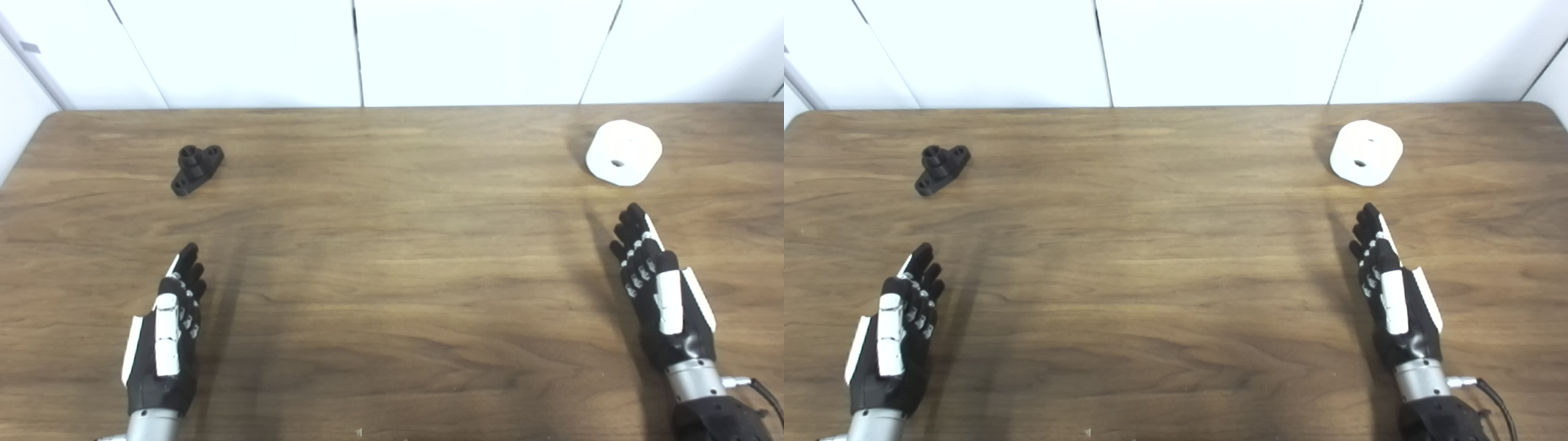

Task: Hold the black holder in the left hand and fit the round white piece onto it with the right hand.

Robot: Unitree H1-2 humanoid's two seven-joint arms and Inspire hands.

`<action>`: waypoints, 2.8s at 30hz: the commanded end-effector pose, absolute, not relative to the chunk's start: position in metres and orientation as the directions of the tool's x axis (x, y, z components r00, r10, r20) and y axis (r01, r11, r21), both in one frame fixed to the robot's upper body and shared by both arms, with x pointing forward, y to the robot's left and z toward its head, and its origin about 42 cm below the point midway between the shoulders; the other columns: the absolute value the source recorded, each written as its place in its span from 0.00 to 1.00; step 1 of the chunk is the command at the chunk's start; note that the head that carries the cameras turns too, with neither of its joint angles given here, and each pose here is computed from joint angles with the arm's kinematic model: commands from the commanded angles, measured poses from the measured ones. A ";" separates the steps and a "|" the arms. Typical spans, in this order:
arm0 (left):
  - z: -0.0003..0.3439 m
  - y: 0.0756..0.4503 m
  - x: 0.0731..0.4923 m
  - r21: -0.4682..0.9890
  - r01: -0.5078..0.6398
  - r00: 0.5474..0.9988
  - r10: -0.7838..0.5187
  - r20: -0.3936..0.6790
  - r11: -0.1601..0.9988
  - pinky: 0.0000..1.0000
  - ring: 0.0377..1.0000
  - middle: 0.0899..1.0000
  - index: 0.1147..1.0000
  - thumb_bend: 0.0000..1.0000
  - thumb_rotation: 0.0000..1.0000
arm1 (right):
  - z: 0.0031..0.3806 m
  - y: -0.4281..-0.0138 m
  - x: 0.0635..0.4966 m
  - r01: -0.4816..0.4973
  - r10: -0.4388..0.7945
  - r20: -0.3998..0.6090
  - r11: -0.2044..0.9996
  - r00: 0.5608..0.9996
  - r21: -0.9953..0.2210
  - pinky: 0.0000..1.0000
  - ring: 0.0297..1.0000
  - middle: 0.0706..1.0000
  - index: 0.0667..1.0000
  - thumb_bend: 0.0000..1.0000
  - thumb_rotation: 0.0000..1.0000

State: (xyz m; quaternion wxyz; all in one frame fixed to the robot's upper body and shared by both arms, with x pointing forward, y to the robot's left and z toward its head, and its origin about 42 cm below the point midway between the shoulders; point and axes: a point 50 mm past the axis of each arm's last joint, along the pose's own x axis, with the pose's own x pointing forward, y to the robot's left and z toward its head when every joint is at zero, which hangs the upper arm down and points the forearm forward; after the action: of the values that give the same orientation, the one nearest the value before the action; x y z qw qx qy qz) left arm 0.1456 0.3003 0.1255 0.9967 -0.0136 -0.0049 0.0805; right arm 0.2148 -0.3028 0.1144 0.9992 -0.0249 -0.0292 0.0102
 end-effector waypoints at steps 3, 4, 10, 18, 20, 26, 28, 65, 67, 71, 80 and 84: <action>0.130 0.298 0.146 -0.015 -0.146 0.989 0.146 0.029 0.989 1.00 1.00 1.00 0.94 0.49 1.00 | 0.109 -0.306 0.213 -0.012 0.013 0.030 0.999 0.999 -0.052 1.00 1.00 1.00 1.00 0.63 1.00; 0.129 0.298 0.146 -0.015 -0.146 0.989 0.147 0.030 0.989 1.00 1.00 1.00 0.94 0.48 1.00 | 0.108 -0.306 0.213 -0.012 0.013 0.028 0.998 1.000 -0.054 1.00 1.00 1.00 1.00 0.63 1.00; 0.129 0.298 0.146 -0.016 -0.151 0.988 0.151 0.029 0.988 1.00 1.00 1.00 0.94 0.49 1.00 | 0.108 -0.306 0.214 -0.014 0.015 0.023 0.999 1.000 -0.053 1.00 1.00 1.00 1.00 0.64 1.00; 0.127 0.295 0.146 -0.014 -0.143 0.989 0.143 0.032 0.990 1.00 1.00 1.00 0.95 0.47 1.00 | 0.107 -0.309 0.213 -0.015 0.016 0.028 0.998 0.999 -0.060 1.00 1.00 1.00 1.00 0.62 1.00; 0.125 0.294 0.146 -0.009 -0.143 0.989 0.143 0.029 0.990 1.00 1.00 1.00 0.95 0.48 1.00 | 0.106 -0.310 0.213 -0.018 0.020 0.028 0.998 0.999 -0.061 1.00 1.00 1.00 1.00 0.62 1.00; 0.115 0.285 0.145 0.032 -0.143 0.990 0.142 0.017 0.989 1.00 1.00 1.00 0.93 0.49 0.98 | 0.100 -0.319 0.212 -0.028 0.030 0.022 0.998 0.999 -0.060 1.00 1.00 1.00 1.00 0.62 1.00; 0.111 0.282 0.145 0.028 -0.140 0.990 0.140 0.014 0.990 1.00 1.00 1.00 0.93 0.48 0.98 | 0.097 -0.321 0.213 -0.030 0.031 0.020 0.998 0.999 -0.061 1.00 1.00 1.00 1.00 0.63 1.00; 0.079 0.261 0.147 0.084 -0.138 0.990 0.138 0.009 0.987 1.00 1.00 0.99 0.93 0.42 0.90 | 0.073 -0.333 0.222 -0.046 0.046 0.002 0.998 0.999 -0.046 1.00 1.00 1.00 1.00 0.72 1.00; 0.078 0.261 0.148 0.104 -0.150 0.989 0.150 0.012 0.983 1.00 1.00 0.98 0.92 0.43 0.85 | 0.073 -0.333 0.223 -0.044 0.044 0.003 0.998 0.999 -0.047 1.00 1.00 1.00 1.00 0.71 1.00; 0.084 0.262 0.146 0.193 -0.212 0.977 0.208 0.042 0.958 0.97 0.97 0.94 0.88 0.43 0.55 | 0.070 -0.333 0.224 -0.051 0.051 -0.001 0.998 0.999 -0.045 1.00 1.00 1.00 1.00 0.69 1.00; 0.122 0.272 0.161 0.303 -0.311 0.946 0.265 0.186 0.901 0.90 0.93 0.91 0.85 0.55 0.12 | 0.068 -0.330 0.218 -0.052 0.052 -0.003 0.997 0.999 -0.049 1.00 1.00 1.00 1.00 0.66 1.00; 0.139 0.279 0.175 0.331 -0.359 0.926 0.291 0.238 0.873 0.88 0.91 0.89 0.83 0.59 0.09 | 0.068 -0.330 0.216 -0.048 0.048 -0.007 0.998 0.999 -0.050 1.00 1.00 1.00 1.00 0.67 1.00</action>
State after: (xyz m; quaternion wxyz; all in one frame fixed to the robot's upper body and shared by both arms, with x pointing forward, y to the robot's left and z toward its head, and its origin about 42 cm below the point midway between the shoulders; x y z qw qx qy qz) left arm 0.1534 0.2893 0.1171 0.9683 0.1987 -0.0377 0.1464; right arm 0.2421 -0.3381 0.1085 0.9962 -0.0544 -0.0578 0.0353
